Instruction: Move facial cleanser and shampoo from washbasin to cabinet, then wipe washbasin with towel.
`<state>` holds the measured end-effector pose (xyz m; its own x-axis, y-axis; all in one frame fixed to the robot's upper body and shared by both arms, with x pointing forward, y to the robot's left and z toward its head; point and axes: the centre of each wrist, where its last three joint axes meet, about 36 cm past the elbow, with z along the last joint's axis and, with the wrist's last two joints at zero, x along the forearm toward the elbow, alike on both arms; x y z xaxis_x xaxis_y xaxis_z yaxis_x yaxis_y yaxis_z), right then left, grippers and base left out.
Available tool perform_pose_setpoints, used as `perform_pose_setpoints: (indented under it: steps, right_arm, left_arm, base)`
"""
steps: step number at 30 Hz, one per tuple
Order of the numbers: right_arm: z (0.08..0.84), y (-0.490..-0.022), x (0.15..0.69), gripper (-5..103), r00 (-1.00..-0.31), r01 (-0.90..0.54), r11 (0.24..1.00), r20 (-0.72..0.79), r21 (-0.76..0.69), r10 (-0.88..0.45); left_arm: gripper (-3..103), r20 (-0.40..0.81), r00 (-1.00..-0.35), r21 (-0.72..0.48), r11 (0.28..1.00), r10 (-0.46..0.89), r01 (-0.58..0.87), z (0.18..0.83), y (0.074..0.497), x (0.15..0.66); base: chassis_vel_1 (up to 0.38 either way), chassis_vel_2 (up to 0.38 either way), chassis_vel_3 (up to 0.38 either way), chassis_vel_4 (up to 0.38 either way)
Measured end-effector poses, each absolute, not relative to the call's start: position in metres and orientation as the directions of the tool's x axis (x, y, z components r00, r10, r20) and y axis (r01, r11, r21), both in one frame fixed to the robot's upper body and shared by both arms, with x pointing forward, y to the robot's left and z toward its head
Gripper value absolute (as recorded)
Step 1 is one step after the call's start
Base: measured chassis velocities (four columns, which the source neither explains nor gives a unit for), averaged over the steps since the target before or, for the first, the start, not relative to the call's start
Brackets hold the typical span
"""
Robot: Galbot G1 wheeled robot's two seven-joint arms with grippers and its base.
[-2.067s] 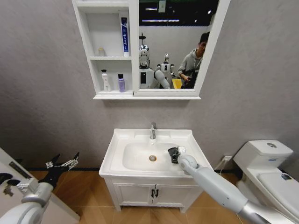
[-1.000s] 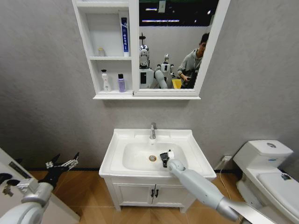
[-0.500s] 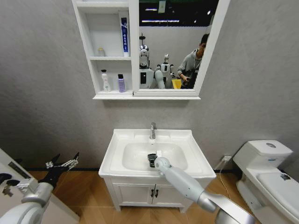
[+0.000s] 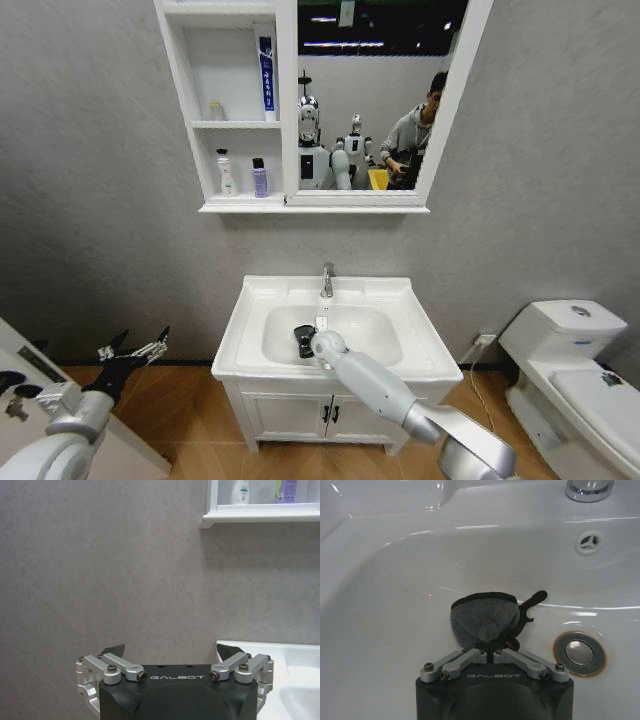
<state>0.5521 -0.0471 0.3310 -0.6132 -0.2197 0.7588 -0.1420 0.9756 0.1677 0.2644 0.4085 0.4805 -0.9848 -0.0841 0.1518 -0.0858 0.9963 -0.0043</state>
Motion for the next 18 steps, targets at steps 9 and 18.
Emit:
perform_pose_setpoints:
  steps: [9,18]
  right_arm:
    - [0.342,-0.020,0.543,1,-0.632,-0.193,0.944,0.702,0.268,-0.329]
    - [0.360,-0.016,0.535,1,-0.662,-0.249,0.903,0.618,0.351,-0.423]
  left_arm:
    - [100,0.152,-0.985,-0.004,0.996,-0.084,-0.086,0.480,0.408,0.264]
    - [100,0.152,-0.985,-0.004,0.996,-0.084,-0.086,0.480,0.408,0.264]
  base:
    - [0.000,0.000,0.000,0.000]
    - [0.000,0.000,0.000,0.000]
